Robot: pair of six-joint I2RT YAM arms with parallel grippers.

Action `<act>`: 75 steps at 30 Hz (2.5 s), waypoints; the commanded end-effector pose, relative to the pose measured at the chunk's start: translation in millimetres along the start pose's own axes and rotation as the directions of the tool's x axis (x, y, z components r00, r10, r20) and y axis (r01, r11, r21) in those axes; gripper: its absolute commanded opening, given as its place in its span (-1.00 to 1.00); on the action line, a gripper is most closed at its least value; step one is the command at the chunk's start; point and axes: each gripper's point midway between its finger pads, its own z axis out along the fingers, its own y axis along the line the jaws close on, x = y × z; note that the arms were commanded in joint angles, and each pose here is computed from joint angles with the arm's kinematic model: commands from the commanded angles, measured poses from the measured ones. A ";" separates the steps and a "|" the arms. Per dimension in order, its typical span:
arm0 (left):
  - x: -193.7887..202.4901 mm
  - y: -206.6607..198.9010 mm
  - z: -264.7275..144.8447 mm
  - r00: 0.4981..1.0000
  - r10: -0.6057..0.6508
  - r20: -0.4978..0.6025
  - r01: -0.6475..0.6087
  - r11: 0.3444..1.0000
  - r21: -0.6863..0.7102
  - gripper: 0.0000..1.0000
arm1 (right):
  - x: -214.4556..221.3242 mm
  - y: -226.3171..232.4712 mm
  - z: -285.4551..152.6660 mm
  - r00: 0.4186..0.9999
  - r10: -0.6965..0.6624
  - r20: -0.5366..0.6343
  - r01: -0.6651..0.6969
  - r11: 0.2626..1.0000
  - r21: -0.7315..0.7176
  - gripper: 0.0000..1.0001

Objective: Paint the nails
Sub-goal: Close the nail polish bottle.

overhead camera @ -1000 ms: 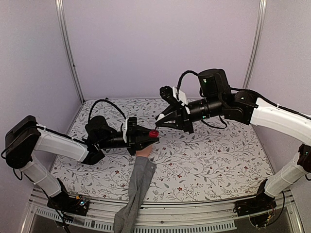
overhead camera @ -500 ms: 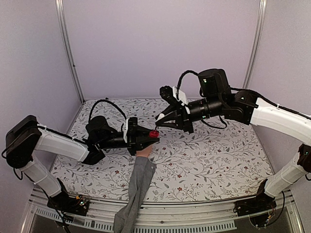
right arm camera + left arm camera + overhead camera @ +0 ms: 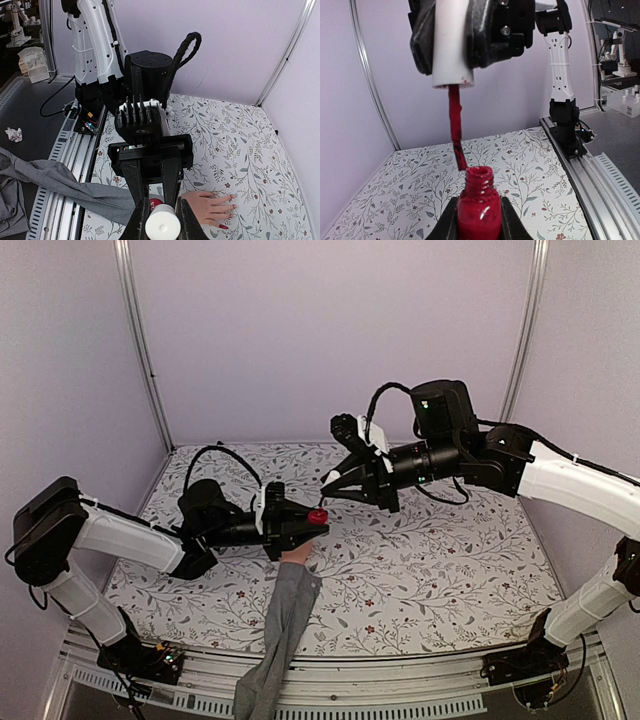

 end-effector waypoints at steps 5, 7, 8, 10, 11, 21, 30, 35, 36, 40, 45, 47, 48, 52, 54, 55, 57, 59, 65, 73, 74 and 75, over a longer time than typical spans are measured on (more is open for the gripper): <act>-10.5 2.2 4.7 0.999 0.012 0.031 -0.012 1.000 -0.006 -1.00 | -17.3 6.9 -8.2 0.998 -0.040 0.045 0.041 0.999 -0.012 -1.00; -12.1 3.4 3.8 0.999 0.008 0.038 -0.008 1.000 -0.009 -1.00 | -17.6 8.4 -9.1 0.998 -0.042 0.047 0.043 0.999 -0.016 -1.00; -12.1 4.1 2.8 0.999 0.005 0.040 -0.005 1.000 -0.010 -1.00 | -18.1 8.7 -9.6 0.998 -0.044 0.049 0.045 0.999 -0.017 -1.00; -12.5 5.3 2.2 0.999 0.003 0.042 -0.003 1.000 -0.013 -1.00 | -18.4 9.6 -10.5 0.998 -0.045 0.051 0.046 0.999 -0.020 -1.00; -12.3 5.4 2.3 0.999 0.002 0.042 -0.001 1.000 -0.013 -1.00 | -19.3 10.1 -11.2 0.997 -0.047 0.053 0.048 0.999 -0.020 -1.00; -13.7 7.4 0.3 0.999 -0.005 0.048 0.005 1.000 -0.017 -1.00 | -15.9 11.4 -9.8 0.998 -0.043 0.047 0.045 0.999 -0.027 -1.00; -20.2 6.6 -0.4 0.998 -0.002 0.057 0.002 1.000 -0.011 -1.00 | -11.1 8.1 -5.9 0.999 -0.038 0.029 0.038 0.999 -0.018 -1.00; -22.1 7.4 -0.1 0.998 -0.003 0.059 0.004 1.000 -0.012 -1.00 | -7.2 8.4 -2.7 0.999 -0.036 0.016 0.037 0.999 -0.019 -1.00; -22.3 7.5 -0.1 0.998 -0.003 0.059 0.003 1.000 -0.013 -1.00 | -6.4 9.0 -1.5 0.999 -0.036 0.014 0.036 0.999 -0.022 -1.00; -22.9 8.0 -0.4 0.998 -0.001 0.061 0.002 1.000 -0.016 -1.00 | -2.2 9.1 2.4 0.999 -0.036 -0.004 0.036 0.999 -0.017 -1.00; -23.8 8.3 -0.7 0.998 -0.001 0.063 0.002 1.000 -0.019 -1.00 | 1.0 9.3 4.8 0.999 -0.037 -0.015 0.037 0.999 -0.016 -1.00; -23.5 8.3 -1.0 0.998 -0.001 0.062 0.003 1.000 -0.020 -1.00 | 1.7 8.7 4.8 0.999 -0.036 -0.017 0.036 0.999 -0.012 -1.00; -23.9 8.2 -1.2 0.998 0.001 0.063 0.001 1.000 -0.021 -1.00 | 1.1 8.7 4.6 0.999 -0.038 -0.017 0.038 0.999 -0.011 -1.00; -23.4 7.6 -1.8 0.998 0.000 0.063 0.002 1.000 -0.021 -1.00 | 1.0 7.2 2.8 0.999 -0.040 -0.019 0.040 0.999 0.003 -1.00; -23.7 8.0 -2.5 0.998 0.001 0.064 0.001 1.000 -0.024 -1.00 | 0.9 6.4 1.9 0.999 -0.042 -0.020 0.042 0.999 0.010 -1.00; -24.2 8.2 -2.7 0.998 0.001 0.065 0.000 1.000 -0.025 -1.00 | 0.9 6.0 1.7 0.999 -0.042 -0.020 0.042 0.999 0.012 -1.00; -24.2 8.7 -2.9 0.998 0.002 0.065 0.000 1.000 -0.025 -1.00 | 0.7 5.7 0.8 0.999 -0.042 -0.020 0.042 0.999 0.016 -1.00; -24.4 9.0 -3.7 0.998 0.001 0.066 0.001 1.000 -0.027 -1.00 | -0.1 5.6 0.0 0.999 -0.043 -0.019 0.044 0.999 0.018 -1.00; -23.7 9.5 -4.0 0.998 0.000 0.067 0.002 1.000 -0.027 -1.00 | -0.3 5.6 -1.4 0.999 -0.045 -0.018 0.046 0.999 0.022 -1.00; -22.0 11.2 -3.8 0.998 -0.006 0.067 0.008 1.000 -0.029 -1.00 | -1.6 6.4 -2.6 0.999 -0.049 -0.013 0.050 0.999 0.022 -1.00; -22.2 11.6 -3.7 0.998 -0.006 0.067 0.008 1.000 -0.030 -1.00 | -1.3 6.8 -2.1 0.999 -0.049 -0.014 0.049 0.999 0.020 -1.00; -22.0 12.0 -3.7 0.998 -0.005 0.067 0.007 1.000 -0.030 -1.00 | -1.5 7.1 -2.1 0.999 -0.050 -0.013 0.051 0.999 0.019 -1.00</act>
